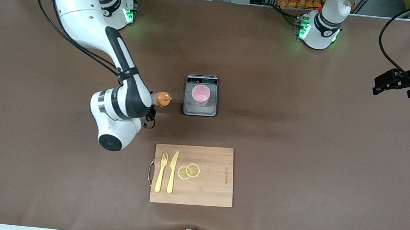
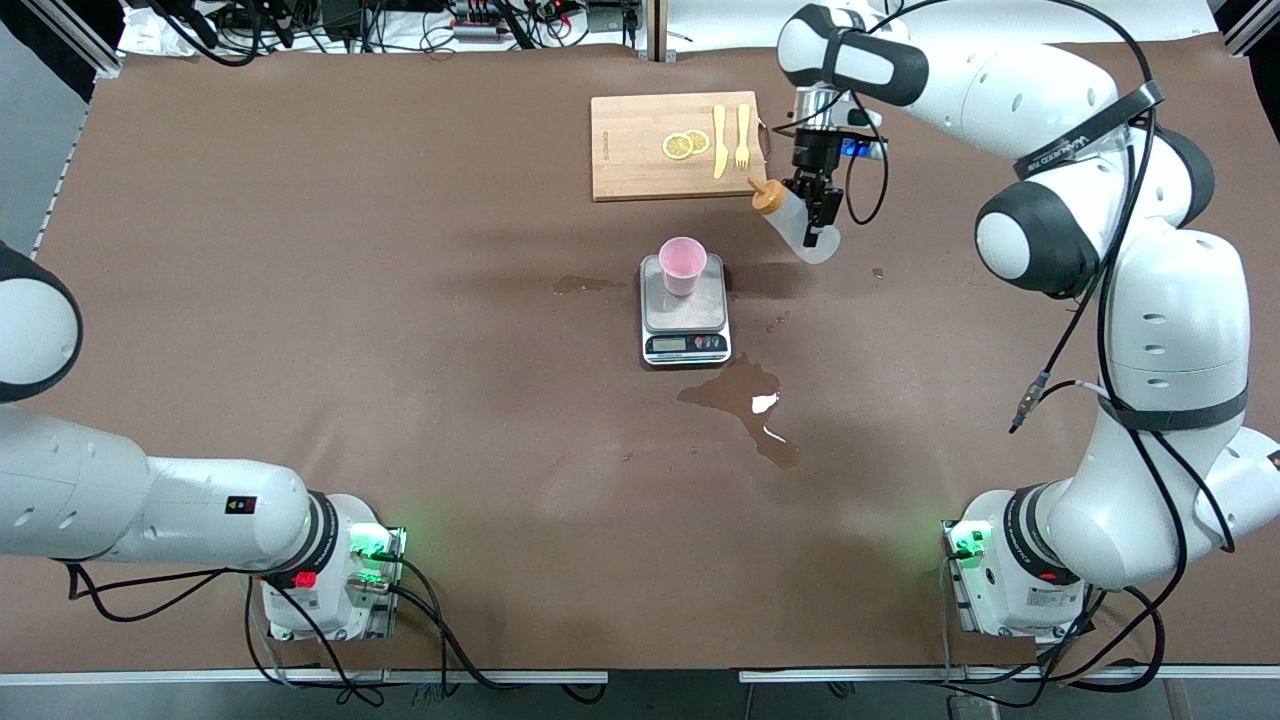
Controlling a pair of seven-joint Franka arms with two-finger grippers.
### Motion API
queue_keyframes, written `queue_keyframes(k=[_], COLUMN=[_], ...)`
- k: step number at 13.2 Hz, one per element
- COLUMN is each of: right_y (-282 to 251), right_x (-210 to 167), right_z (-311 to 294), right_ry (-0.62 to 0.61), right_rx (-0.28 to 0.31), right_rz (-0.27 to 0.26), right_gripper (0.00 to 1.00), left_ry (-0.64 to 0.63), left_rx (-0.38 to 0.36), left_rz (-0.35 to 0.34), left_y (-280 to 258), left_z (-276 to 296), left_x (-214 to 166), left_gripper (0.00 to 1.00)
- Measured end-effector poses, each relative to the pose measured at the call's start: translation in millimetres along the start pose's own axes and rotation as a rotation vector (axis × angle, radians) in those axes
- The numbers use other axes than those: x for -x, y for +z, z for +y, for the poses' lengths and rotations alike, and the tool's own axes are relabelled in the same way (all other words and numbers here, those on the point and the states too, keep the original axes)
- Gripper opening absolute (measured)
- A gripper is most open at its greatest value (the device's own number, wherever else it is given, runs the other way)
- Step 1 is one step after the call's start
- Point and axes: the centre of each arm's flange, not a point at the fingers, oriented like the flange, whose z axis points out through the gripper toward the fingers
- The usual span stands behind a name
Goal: Add sauce to pink cup with both arms
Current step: 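Raise the sauce bottle above the pink cup with the right gripper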
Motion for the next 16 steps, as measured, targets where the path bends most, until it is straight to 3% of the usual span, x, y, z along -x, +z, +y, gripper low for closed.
queue_keyframes(k=[3,7,16], right_y=[7,33,44], right_x=[15,54,63], right_z=[1,4,11], right_ry=[0.061,0.15,0.259], right_rx=[0.013,0.049,0.099], right_rz=[0.021,0.135,0.173], right_gripper=[0.4,0.4,0.4], left_ry=[0.002,0.0,-0.001], left_rx=[0.0,0.0,0.0], left_rz=[-0.001,0.0,-0.001], left_y=[2,2,8], left_z=[1,0,0], left_x=[0,0,-2], left_gripper=[1.0,1.0,1.0])
